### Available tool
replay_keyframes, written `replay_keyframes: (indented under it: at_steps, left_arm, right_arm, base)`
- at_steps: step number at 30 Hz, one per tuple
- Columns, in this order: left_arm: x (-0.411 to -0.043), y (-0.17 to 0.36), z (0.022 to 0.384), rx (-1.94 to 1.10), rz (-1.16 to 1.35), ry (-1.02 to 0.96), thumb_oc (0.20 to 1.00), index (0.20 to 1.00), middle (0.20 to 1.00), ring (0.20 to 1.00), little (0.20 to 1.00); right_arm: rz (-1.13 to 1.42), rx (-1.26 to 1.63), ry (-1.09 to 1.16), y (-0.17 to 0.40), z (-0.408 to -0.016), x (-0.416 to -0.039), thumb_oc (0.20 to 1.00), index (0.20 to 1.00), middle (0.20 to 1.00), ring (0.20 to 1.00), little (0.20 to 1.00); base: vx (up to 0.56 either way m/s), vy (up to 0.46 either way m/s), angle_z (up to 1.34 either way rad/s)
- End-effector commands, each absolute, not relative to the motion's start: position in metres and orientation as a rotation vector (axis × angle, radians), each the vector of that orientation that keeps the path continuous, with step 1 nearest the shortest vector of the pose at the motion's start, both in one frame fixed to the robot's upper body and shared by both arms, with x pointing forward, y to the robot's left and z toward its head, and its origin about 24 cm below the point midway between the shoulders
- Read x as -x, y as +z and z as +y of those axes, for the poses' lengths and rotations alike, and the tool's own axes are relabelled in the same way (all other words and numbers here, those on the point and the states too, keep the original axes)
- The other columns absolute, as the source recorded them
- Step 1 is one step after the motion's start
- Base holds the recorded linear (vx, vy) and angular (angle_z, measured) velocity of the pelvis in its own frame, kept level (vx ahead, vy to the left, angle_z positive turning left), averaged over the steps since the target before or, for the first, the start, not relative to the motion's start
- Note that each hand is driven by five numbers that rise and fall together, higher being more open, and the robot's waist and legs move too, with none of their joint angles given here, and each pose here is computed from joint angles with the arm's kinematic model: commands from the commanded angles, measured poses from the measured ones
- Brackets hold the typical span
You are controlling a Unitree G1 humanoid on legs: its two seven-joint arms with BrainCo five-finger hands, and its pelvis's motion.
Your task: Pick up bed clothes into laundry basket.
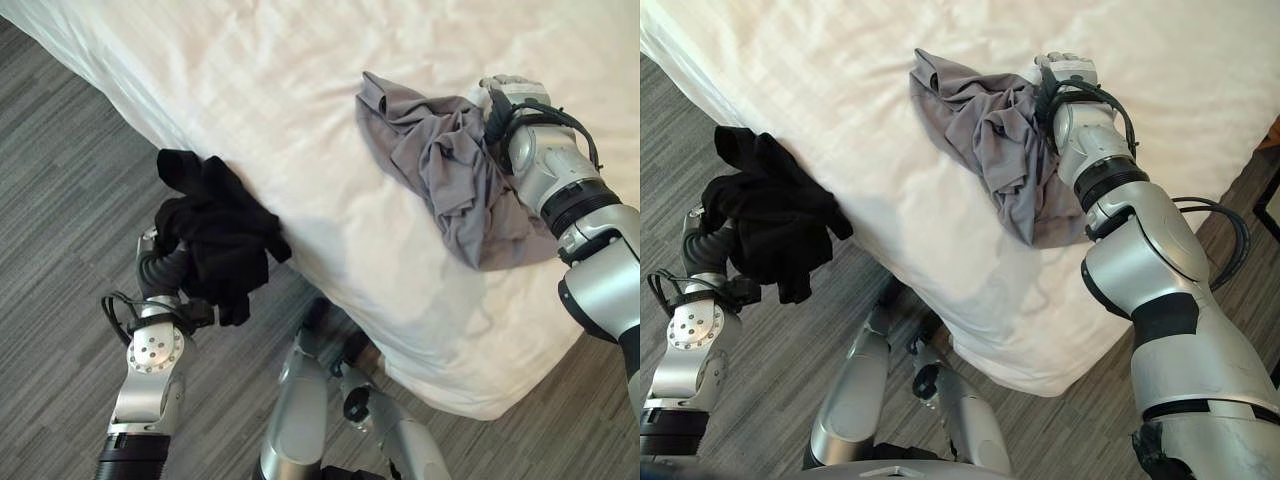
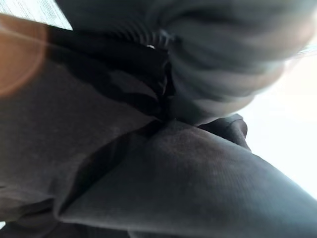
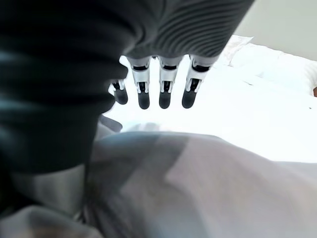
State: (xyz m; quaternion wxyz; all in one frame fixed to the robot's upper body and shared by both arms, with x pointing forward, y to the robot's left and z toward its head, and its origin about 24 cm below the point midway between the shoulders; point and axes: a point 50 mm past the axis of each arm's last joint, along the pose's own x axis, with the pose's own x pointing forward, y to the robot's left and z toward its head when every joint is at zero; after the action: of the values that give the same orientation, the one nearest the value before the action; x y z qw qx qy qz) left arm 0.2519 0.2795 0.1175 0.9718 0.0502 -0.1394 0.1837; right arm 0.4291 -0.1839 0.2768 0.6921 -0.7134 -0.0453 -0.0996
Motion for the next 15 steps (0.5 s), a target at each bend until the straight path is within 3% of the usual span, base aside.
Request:
replay_keyframes:
  at_steps: [1,15]
  left_arm:
    - [-0.2348,0.1622,0.2834,-0.231,-0.482,0.343,0.200,0.200,0.200,0.200,0.200]
    - [-0.2328,0.1591,0.2831,-0.236,-0.467,0.334,0.200,0.200,0.200,0.200,0.200]
  right_arm:
    - [-0.193,1.564,-0.188,0.2858,-0.1578,-0.4302,1.000,1.000,1.000,1.000,1.000]
    - [-0.173,1.564,-0.188,0.2805,-0.1611,-0.4308,1.000,1.000,1.000,1.000,1.000]
  base:
    - [0.00,0.000,0.00]
    - [0.00,0.000,0.00]
